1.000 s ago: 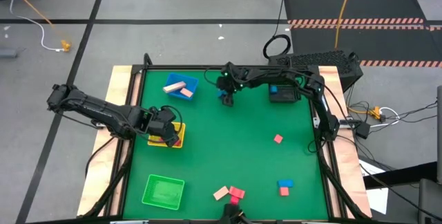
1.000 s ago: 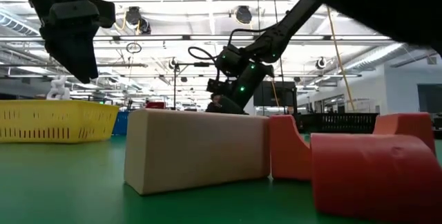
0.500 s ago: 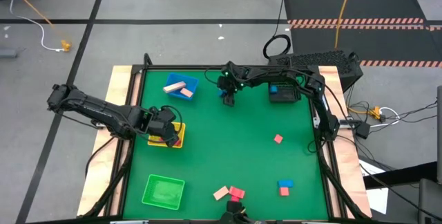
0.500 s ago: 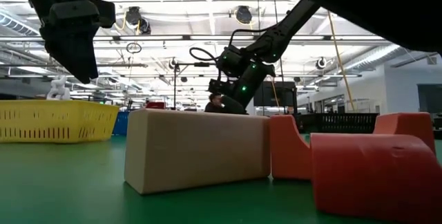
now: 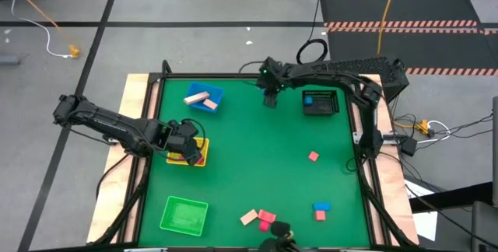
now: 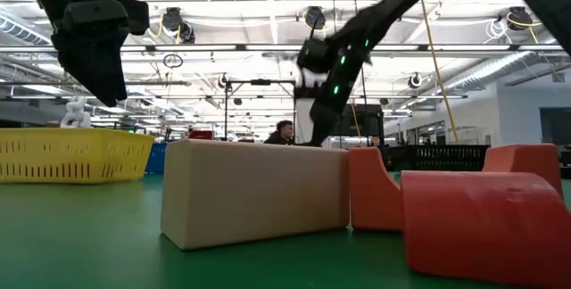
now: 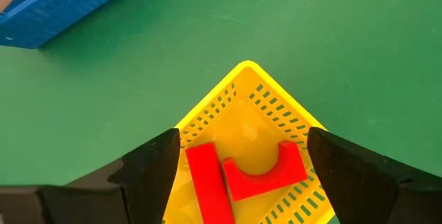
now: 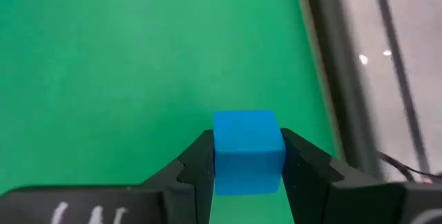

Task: Sort & place blocks by color
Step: Put the top blue block into the black bin

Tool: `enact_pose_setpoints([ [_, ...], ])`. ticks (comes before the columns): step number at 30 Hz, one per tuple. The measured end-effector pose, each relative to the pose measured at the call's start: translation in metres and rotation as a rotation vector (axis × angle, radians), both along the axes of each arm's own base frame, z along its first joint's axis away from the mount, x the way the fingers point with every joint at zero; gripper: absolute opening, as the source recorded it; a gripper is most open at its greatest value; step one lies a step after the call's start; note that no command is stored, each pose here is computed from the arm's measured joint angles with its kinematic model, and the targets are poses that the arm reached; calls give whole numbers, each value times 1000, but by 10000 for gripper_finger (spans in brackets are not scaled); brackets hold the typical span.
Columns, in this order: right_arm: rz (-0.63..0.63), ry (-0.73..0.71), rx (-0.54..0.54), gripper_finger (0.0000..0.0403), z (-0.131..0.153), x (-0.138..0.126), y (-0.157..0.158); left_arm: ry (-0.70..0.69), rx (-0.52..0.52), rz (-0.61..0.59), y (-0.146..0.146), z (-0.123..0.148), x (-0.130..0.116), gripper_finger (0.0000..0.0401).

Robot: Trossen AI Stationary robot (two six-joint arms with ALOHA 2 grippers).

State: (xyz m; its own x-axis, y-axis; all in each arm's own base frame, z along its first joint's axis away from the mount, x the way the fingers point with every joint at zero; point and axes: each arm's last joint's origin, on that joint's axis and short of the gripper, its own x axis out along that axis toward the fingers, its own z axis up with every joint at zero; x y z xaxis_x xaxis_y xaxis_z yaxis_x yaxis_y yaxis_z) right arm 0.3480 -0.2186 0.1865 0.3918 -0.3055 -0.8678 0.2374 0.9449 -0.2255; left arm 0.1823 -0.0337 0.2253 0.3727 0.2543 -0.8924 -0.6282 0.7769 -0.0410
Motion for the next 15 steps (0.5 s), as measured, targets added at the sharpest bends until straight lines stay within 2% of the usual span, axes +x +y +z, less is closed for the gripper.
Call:
enact_pose_setpoints([
  [8, -151, -10, 61, 116, 65, -50, 17, -45, -2, 2, -1, 1, 4, 319],
  [15, -301, -39, 116, 116, 63, -109, 44, -45, 0, 2, -1, 1, 4, 319],
])
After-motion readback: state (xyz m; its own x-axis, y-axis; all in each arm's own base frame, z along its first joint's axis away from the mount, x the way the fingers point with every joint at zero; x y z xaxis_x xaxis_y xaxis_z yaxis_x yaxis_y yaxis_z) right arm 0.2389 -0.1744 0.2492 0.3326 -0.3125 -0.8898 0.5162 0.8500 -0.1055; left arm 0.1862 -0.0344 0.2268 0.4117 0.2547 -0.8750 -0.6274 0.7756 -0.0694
